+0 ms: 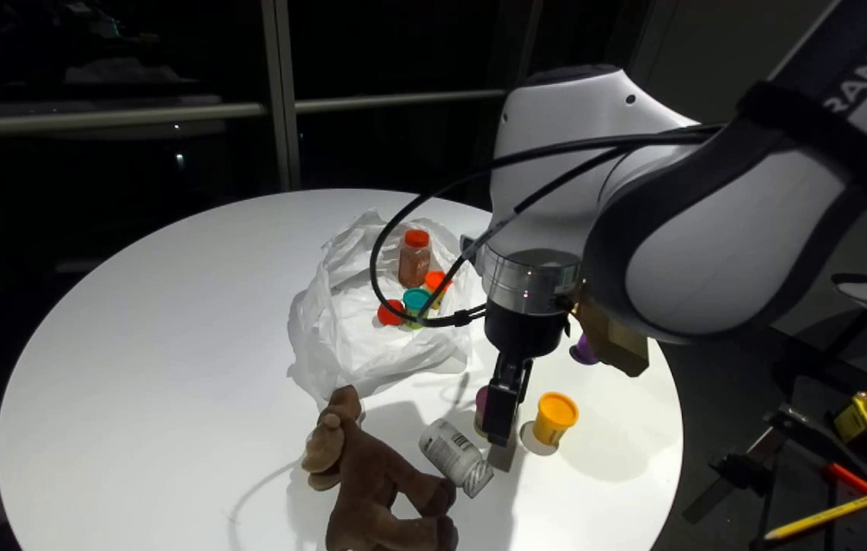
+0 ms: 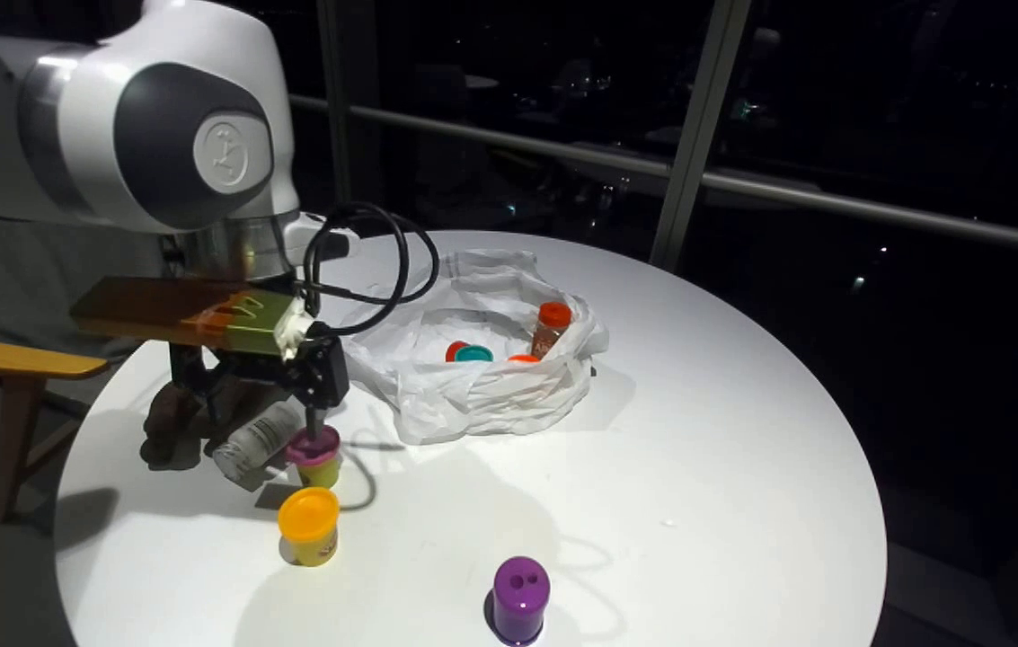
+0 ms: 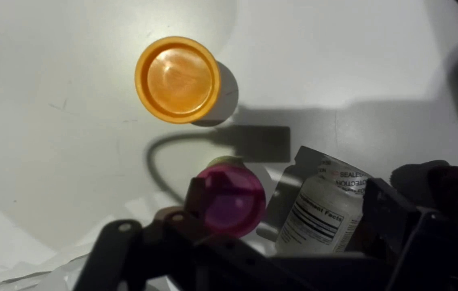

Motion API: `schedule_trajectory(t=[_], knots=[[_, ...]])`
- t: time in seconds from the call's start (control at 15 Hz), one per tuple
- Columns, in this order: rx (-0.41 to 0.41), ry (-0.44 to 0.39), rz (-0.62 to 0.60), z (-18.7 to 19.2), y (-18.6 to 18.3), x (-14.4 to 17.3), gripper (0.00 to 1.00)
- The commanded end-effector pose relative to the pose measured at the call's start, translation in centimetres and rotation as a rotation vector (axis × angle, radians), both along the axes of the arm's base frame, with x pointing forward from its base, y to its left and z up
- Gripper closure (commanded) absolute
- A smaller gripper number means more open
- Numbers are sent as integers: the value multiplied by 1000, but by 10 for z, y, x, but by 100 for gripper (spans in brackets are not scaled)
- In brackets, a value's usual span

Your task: Pick up all the objects surrounding the plastic and arrange them on the plastic

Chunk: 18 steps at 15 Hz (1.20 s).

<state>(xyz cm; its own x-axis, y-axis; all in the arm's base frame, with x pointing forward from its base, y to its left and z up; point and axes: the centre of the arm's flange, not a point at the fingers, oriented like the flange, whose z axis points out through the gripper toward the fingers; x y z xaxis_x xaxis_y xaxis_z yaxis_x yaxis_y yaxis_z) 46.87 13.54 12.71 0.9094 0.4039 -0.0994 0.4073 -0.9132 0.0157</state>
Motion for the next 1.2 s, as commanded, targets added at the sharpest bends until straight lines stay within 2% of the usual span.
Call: schedule_trajectory(t=[0.0,0.27,1.0,1.07,1.13], knots=[[-9,-58,17,-13,-6,9,0],[-23,-80,12,-14,-22,22,0],[0,-25,4,-32,-35,38,0],[3,-23,2,-34,-35,39,9],[7,-22,2,-36,-35,40,25]])
